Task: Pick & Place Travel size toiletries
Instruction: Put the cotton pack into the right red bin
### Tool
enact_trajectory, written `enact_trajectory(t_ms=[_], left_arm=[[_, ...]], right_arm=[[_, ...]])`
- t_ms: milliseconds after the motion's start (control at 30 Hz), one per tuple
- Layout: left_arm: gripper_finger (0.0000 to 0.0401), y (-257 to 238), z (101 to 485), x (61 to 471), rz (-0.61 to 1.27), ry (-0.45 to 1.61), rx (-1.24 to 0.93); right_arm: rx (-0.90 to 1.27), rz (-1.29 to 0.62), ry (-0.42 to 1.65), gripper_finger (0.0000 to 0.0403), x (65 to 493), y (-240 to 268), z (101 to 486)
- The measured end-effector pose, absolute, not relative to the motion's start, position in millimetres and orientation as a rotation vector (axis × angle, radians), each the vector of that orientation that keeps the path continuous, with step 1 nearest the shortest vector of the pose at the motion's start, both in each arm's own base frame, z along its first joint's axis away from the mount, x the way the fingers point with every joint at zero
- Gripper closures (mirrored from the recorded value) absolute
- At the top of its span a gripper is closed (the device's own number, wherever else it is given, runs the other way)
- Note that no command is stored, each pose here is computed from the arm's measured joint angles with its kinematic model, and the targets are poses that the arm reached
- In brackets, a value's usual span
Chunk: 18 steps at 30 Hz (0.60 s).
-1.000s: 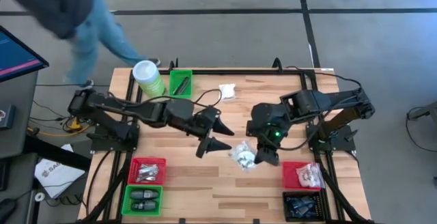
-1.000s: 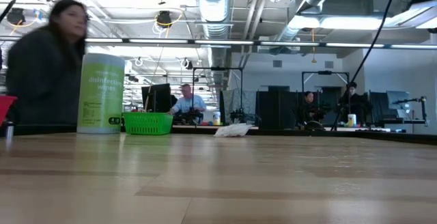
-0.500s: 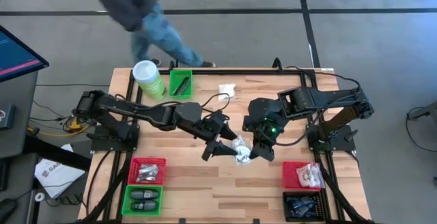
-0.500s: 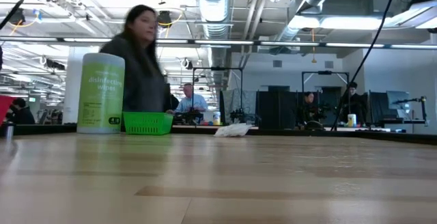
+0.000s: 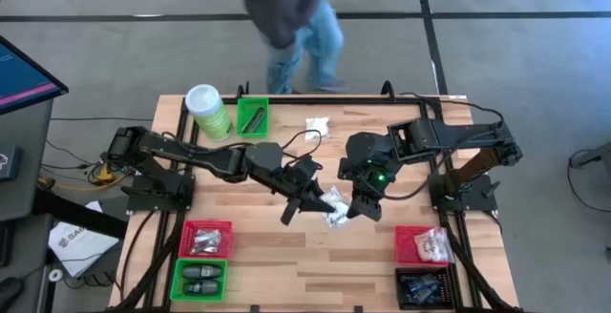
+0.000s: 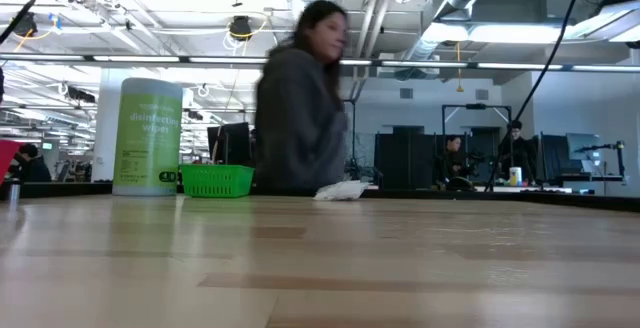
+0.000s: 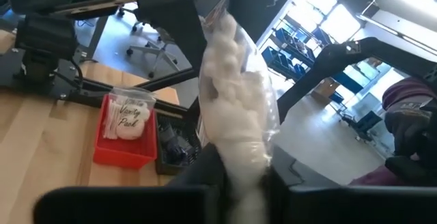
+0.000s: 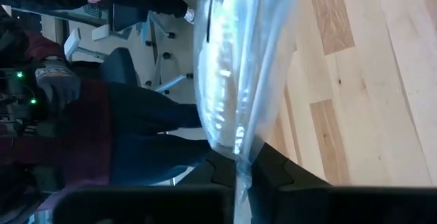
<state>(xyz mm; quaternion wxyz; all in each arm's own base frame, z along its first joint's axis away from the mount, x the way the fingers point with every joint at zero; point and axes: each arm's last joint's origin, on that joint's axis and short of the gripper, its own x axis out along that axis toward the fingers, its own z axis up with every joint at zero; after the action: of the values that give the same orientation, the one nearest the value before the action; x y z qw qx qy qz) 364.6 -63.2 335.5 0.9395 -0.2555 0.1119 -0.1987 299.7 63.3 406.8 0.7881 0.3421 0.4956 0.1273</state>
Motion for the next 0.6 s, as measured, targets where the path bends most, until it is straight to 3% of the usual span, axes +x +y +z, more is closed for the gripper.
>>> enact_trajectory(t_ms=[333, 600], left_arm=[[0.0376, -68.4, 341.8, 359.4, -0.359, 0.208, -0.562], [0.0376, -64.9, 362.5, 348.9, -0.207, 0.057, -0.556]], right_arm=[[0.754, 0.203, 0.958, 0.0269, 279.0, 43.2, 427.7], [0.731, -0.088, 0.546, 0.018, 228.4, 26.6, 475.9]])
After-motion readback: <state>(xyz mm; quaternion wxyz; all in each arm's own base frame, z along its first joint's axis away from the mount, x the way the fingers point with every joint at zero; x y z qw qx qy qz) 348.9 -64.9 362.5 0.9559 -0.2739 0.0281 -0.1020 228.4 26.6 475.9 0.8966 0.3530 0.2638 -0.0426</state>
